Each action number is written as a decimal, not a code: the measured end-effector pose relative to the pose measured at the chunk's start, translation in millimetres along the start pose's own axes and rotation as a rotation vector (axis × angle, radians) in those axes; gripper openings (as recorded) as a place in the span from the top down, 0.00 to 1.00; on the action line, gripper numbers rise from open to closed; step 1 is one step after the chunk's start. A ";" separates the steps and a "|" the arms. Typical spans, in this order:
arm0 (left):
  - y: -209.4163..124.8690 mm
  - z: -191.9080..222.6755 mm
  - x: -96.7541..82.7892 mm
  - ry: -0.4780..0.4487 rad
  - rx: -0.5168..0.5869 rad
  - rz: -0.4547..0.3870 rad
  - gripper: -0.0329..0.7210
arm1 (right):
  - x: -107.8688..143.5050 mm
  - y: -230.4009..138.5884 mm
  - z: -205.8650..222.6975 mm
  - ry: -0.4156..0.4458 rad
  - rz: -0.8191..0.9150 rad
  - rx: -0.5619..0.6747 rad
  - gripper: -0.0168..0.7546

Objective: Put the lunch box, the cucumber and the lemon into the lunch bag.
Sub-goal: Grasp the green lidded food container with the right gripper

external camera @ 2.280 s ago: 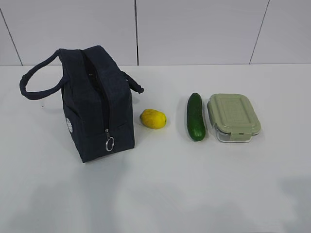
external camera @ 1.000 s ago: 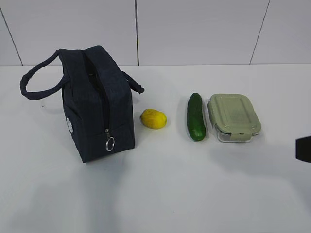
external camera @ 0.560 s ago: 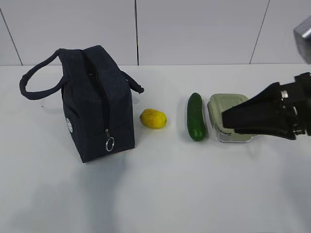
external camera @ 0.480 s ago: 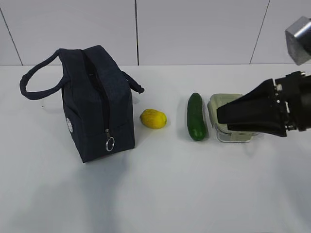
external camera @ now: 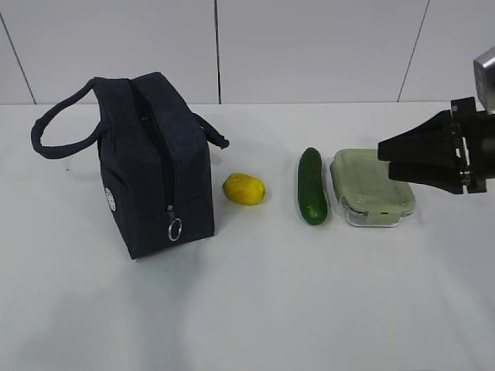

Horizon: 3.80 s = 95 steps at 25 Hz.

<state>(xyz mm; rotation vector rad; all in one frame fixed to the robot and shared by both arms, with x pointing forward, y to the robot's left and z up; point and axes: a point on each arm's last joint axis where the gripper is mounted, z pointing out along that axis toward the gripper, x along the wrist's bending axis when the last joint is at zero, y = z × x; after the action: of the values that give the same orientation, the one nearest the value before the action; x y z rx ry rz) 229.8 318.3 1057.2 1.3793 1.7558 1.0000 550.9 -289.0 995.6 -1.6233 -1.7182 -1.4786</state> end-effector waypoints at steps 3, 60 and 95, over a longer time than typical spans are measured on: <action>0.0 0.0 0.0 0.000 0.000 0.000 0.64 | -15.7 9.1 -11.7 -0.044 0.004 -0.006 0.48; 0.0 0.0 0.0 0.000 0.000 0.000 0.64 | -148.4 78.0 17.9 -0.170 0.015 0.158 0.17; 0.0 0.0 -0.1 -0.001 0.000 0.000 0.65 | -151.9 77.4 38.3 -0.158 0.008 0.197 0.17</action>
<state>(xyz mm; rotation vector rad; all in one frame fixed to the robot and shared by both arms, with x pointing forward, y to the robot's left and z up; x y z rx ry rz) 229.8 318.3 1057.2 1.3792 1.7556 0.9992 676.4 -350.3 890.7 -1.6762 -1.8730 -1.1628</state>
